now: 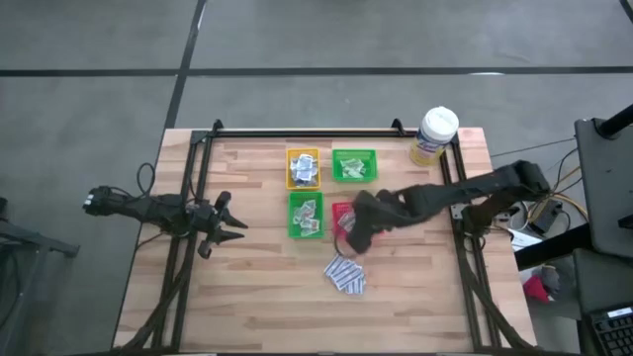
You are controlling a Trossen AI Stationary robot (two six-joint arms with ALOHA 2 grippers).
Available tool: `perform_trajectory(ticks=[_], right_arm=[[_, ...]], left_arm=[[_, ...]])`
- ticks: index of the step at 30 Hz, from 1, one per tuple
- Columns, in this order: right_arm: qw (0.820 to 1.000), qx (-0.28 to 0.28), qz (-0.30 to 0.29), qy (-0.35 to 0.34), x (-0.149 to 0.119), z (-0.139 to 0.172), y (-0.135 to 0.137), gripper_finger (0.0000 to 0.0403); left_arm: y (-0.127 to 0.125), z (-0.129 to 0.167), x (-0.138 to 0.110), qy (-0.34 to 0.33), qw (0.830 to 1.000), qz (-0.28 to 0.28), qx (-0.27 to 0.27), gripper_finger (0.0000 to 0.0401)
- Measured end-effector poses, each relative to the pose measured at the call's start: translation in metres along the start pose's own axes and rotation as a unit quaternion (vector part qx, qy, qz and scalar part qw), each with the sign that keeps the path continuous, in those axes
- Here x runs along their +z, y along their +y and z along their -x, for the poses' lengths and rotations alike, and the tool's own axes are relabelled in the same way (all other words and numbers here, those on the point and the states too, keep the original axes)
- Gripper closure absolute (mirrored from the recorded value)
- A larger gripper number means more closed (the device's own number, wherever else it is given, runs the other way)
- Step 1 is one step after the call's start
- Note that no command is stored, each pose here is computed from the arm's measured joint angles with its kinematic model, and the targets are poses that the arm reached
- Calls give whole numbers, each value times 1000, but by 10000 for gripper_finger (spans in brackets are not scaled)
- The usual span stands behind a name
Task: Pick & Place First Aid Supplies
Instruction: Put the blue bandage pack into the red bin
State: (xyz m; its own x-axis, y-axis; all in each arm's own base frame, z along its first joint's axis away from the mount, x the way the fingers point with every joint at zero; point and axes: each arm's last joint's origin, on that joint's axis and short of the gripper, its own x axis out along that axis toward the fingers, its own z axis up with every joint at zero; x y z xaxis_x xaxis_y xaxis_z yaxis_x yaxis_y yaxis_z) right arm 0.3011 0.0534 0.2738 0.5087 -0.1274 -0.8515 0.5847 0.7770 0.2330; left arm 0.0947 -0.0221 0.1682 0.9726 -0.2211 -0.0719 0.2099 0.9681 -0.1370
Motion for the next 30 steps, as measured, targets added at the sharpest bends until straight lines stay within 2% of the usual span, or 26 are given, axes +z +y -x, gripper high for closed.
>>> perform_trajectory(ticks=[6,10,19,25,30], right_arm=[[994,81,74,-7,-36,22,40,308],[991,100,85,7,-59,23,56,313],[996,72,11,46,-85,-7,73,316],[998,36,-3,60,-92,-33,76,306],[997,1,-47,67,-91,-51,72,296]], left_arm=[[0,0,0,0,1000,-4,0,286],[0,0,0,0,1000,-4,0,286],[0,0,0,0,1000,-4,0,286],[0,0,0,1,1000,-4,-5,286],[-1,0,0,2,1000,-4,-12,286]])
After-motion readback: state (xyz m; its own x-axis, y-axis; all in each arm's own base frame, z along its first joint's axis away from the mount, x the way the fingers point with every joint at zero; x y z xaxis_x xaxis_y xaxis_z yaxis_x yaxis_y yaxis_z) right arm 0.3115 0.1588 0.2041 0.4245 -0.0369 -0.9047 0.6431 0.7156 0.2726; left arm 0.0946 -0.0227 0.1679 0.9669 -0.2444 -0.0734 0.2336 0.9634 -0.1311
